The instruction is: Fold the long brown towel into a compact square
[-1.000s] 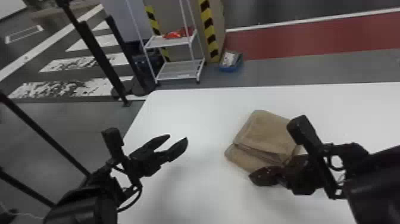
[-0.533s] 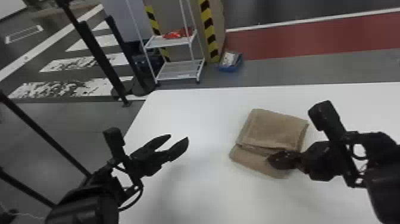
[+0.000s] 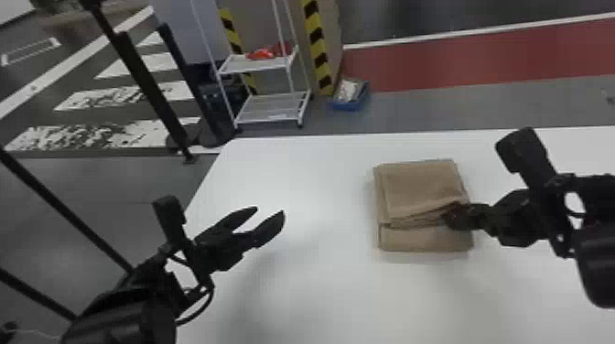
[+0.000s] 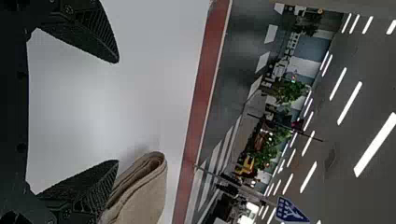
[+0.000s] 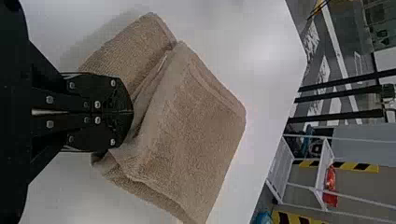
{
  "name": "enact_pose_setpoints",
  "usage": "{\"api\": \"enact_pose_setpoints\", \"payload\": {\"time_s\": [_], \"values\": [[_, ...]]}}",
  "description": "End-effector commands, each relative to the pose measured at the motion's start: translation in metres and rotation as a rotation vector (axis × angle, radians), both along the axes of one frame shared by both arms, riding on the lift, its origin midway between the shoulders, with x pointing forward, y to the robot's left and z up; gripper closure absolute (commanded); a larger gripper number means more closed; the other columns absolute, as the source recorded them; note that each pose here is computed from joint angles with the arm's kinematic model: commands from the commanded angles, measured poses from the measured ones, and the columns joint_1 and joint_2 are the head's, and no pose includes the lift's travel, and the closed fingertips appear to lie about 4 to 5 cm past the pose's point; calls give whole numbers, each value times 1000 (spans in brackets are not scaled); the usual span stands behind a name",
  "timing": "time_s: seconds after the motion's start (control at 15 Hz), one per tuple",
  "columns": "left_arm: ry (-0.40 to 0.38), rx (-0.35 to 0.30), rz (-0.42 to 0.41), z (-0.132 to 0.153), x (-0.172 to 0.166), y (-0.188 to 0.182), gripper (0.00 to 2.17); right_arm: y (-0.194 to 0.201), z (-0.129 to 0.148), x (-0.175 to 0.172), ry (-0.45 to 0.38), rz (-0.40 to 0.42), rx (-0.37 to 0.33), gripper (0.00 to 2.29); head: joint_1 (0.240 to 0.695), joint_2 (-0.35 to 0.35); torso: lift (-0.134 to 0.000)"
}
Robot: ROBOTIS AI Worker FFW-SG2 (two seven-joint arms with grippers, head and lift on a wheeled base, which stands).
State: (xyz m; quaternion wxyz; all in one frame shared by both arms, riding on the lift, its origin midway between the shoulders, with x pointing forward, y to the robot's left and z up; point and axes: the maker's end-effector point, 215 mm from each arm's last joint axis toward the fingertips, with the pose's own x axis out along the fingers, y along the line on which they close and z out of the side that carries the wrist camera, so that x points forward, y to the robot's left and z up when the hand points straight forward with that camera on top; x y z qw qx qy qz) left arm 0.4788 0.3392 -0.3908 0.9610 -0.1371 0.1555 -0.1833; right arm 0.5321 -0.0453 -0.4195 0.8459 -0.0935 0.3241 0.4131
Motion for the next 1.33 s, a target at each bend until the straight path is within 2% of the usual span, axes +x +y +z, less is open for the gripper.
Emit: {"api": "enact_pose_setpoints", "payload": {"time_s": [0.0, 0.07, 0.13, 0.2, 0.33, 0.4, 0.53, 0.6, 0.8, 1.07, 1.27], "values": [[2, -1, 6, -1, 0, 3, 124, 4, 20, -4, -24, 18, 21, 1760, 695, 313, -125], [0, -1, 6, 0, 0, 3, 124, 8, 28, -12, -29, 50, 24, 1757, 695, 312, -125], [-1, -1, 6, 1, 1, 3, 124, 18, 39, -28, -38, 119, 15, 1747, 695, 315, -125], [-5, -1, 6, 2, 2, 3, 124, 29, 58, -40, -72, 184, -1, 1423, 695, 333, -125], [-7, -3, 5, 4, 5, 2, 124, 33, 77, -45, -139, 225, -87, 201, 695, 350, -125], [-5, -4, 1, 4, 5, 0, 124, 34, 75, -40, -181, 237, -197, -2, 695, 350, -125], [34, -26, -10, -2, 0, -7, 124, 34, 47, -38, -189, 253, -373, -2, 695, 350, -125], [49, -45, -19, -3, -4, -12, 124, 32, 36, -37, -196, 268, -434, 16, 695, 350, -125], [59, -62, -31, -3, -7, -15, 120, 16, 29, -12, -255, 255, -589, 97, 695, 342, -125], [63, -66, -35, -5, -8, -17, 124, 8, 20, 13, -292, 278, -723, 191, 695, 310, -125], [67, -65, -24, -7, -10, -12, 124, 9, 15, 26, -294, 312, -776, 194, 695, 301, -125]]}}
